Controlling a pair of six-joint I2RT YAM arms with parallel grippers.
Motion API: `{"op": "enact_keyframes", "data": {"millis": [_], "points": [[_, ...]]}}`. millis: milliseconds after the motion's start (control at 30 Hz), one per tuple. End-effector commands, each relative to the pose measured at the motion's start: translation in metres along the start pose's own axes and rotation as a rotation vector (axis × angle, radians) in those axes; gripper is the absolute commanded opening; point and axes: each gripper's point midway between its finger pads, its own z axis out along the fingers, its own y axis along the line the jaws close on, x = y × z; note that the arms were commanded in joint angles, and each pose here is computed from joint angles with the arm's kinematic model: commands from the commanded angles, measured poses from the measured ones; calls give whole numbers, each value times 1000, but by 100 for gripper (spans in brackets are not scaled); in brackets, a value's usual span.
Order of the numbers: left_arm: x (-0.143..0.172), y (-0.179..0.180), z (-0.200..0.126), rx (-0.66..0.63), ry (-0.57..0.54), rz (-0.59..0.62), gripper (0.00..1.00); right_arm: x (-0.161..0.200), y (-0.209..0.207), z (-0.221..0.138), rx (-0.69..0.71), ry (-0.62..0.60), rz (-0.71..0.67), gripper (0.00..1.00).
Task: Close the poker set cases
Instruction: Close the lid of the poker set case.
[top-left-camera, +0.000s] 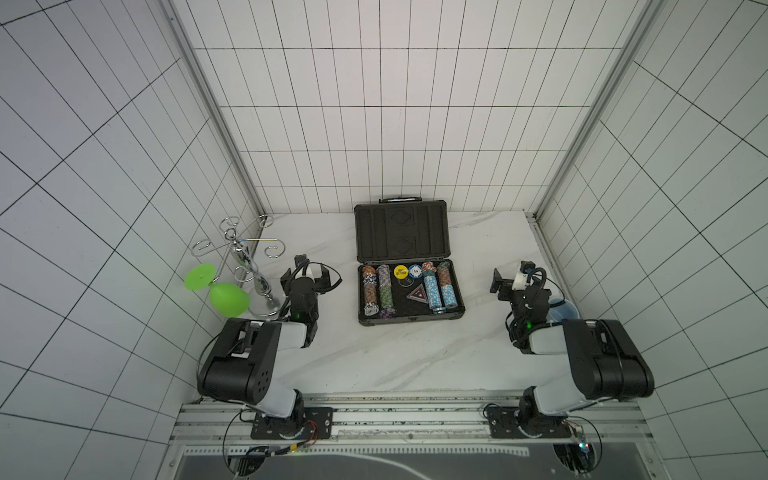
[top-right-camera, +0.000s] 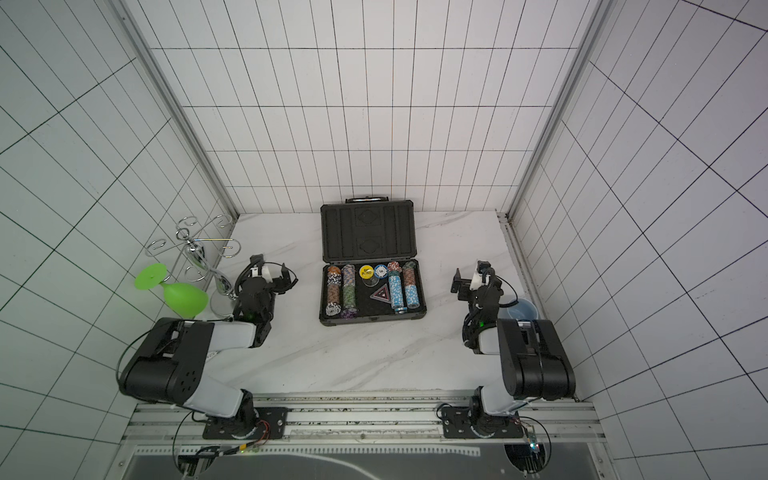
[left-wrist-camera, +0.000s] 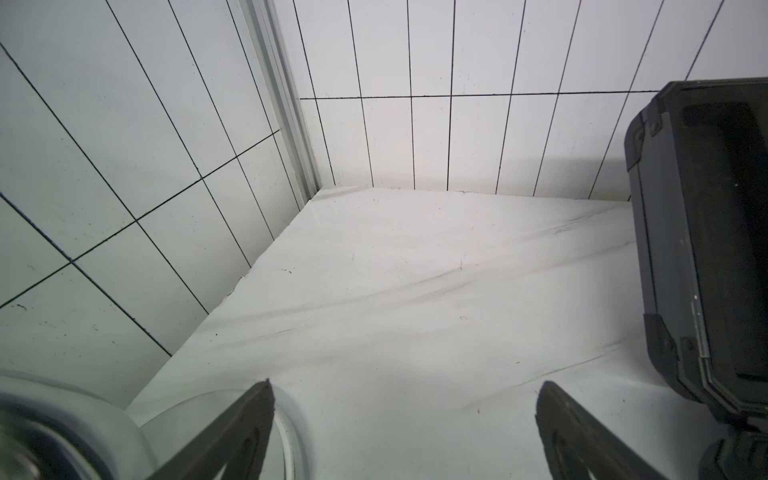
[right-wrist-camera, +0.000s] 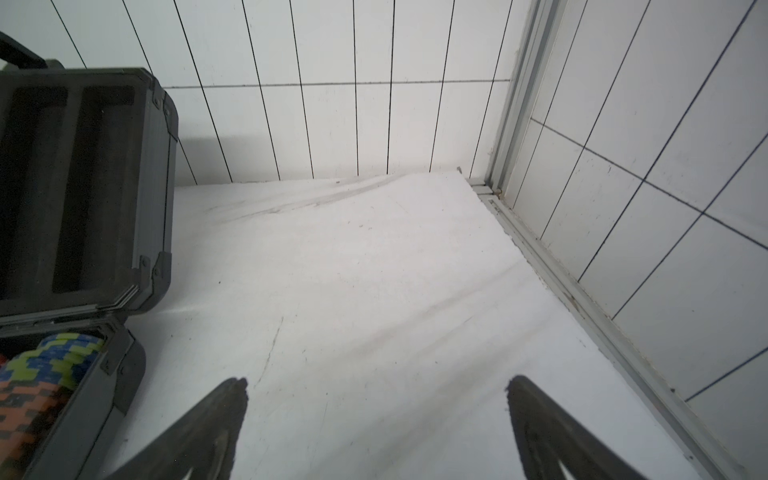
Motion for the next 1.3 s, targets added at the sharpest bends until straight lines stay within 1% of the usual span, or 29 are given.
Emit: {"op": "enact_keyframes", "data": {"millis": [0,67,133,233,367,500,600,733,867,1000,1100,1267], "points": [[-5,6,5,-62,75,10,98,-20,7,15,-27,35,-26,95],[-11,0,10,-43,91,18,98,-25,10,19,-33,60,-29,94],[-16,-6,16,-33,99,6,98,-32,9,24,-20,86,14,92],[-27,-25,25,31,125,-12,98,-49,26,34,-100,125,78,89],[-40,-48,36,94,177,-10,98,-73,43,55,-161,165,141,86],[-48,-62,41,132,210,-56,98,-98,66,80,-251,187,165,84],[-53,-81,45,220,204,-92,98,-116,83,101,-319,192,175,84],[-50,-100,57,286,233,-134,98,-134,110,129,-432,180,200,83],[-44,-114,63,342,265,-173,98,-139,134,156,-495,173,207,81],[-31,-123,64,373,308,-205,98,-135,157,177,-538,161,195,80],[-25,-128,65,395,328,-217,98,-132,172,188,-583,151,203,78],[-21,-131,64,407,339,-225,98,-126,196,197,-645,131,219,77]]}}
